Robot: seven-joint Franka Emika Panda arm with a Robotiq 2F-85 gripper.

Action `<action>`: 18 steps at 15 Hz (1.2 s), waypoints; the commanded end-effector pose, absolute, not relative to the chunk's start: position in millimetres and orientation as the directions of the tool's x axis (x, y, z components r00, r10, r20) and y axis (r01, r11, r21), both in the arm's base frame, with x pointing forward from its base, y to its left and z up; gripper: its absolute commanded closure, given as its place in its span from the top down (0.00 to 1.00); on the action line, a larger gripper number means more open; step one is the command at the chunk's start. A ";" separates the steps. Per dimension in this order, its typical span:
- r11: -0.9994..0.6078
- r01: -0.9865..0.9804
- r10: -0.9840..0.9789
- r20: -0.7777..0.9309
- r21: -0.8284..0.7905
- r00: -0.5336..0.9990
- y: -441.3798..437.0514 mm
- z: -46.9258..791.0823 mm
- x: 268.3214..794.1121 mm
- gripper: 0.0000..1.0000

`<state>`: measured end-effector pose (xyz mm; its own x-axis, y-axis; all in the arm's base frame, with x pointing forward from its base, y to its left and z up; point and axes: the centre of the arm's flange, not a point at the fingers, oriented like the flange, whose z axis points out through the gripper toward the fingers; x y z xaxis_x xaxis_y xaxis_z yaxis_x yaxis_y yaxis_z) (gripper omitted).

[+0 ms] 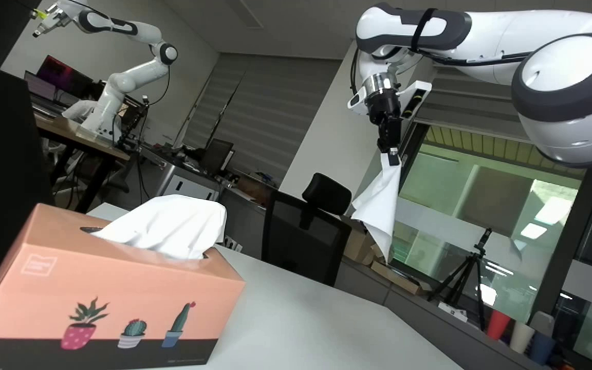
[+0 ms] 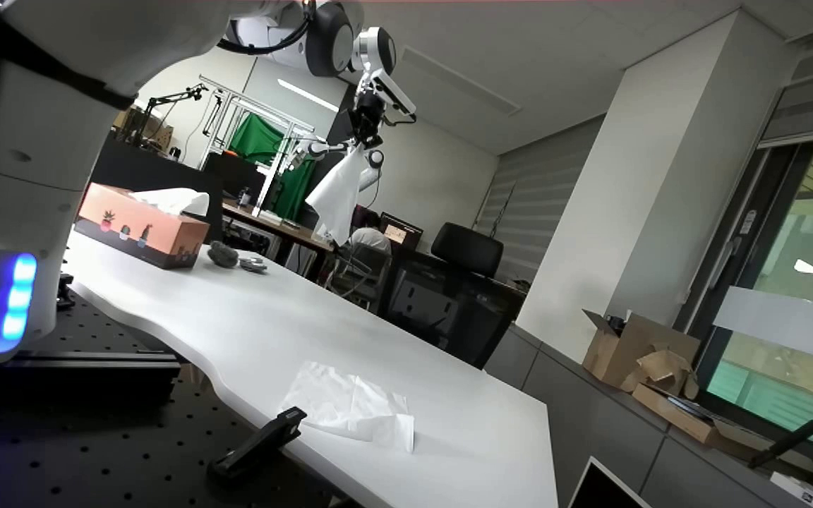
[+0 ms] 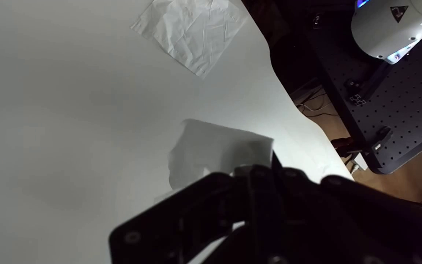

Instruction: Take a tissue out of the box and put it on the table

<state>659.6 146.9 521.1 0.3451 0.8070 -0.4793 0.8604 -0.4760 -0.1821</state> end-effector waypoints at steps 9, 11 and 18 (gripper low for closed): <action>-0.425 0.883 0.831 -0.473 -0.200 0.293 71.1 539.7 597.9 0.00; -0.416 0.890 0.834 -0.469 -0.189 0.290 55.7 547.2 590.3 0.00; -0.308 0.919 0.872 -0.460 -0.247 0.168 35.9 569.8 575.9 0.00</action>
<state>646.0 55.2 587.9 0.2178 0.8581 -0.4650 0.9060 -0.3550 -0.2307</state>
